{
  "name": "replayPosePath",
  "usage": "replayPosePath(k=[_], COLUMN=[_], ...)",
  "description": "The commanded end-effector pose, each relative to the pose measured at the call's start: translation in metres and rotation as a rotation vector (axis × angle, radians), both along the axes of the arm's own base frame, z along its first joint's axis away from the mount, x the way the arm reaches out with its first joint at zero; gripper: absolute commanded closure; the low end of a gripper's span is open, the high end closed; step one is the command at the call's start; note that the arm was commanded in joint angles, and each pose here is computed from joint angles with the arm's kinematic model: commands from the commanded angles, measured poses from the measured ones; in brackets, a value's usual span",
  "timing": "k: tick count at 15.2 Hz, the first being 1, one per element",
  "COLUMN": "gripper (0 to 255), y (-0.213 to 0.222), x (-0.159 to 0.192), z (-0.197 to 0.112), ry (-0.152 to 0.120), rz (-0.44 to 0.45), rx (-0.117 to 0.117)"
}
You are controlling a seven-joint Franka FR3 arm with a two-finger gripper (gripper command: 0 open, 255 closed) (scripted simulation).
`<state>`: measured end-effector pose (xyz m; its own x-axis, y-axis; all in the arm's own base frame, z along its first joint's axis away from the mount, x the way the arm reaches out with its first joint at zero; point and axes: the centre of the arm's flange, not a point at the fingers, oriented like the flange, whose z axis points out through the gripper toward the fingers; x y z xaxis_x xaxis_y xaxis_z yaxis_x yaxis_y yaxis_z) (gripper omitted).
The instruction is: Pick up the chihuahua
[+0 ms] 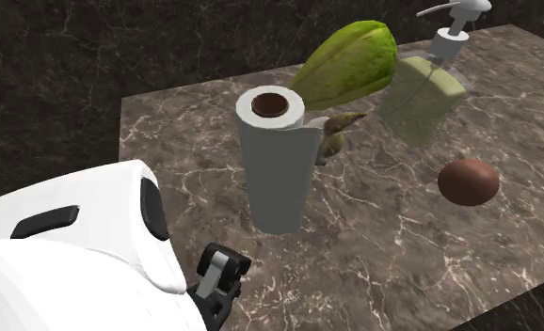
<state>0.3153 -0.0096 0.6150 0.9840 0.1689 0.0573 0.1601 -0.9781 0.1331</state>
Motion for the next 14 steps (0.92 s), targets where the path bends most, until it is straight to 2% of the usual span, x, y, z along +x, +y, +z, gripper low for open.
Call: replayPosePath(k=[1, 14], gripper=[0, 0], y=[0.000, -0.168], x=[0.000, 0.034], z=[0.000, 0.027], ry=[0.000, 0.228], rz=[0.000, 0.106], rx=[0.000, -0.003])
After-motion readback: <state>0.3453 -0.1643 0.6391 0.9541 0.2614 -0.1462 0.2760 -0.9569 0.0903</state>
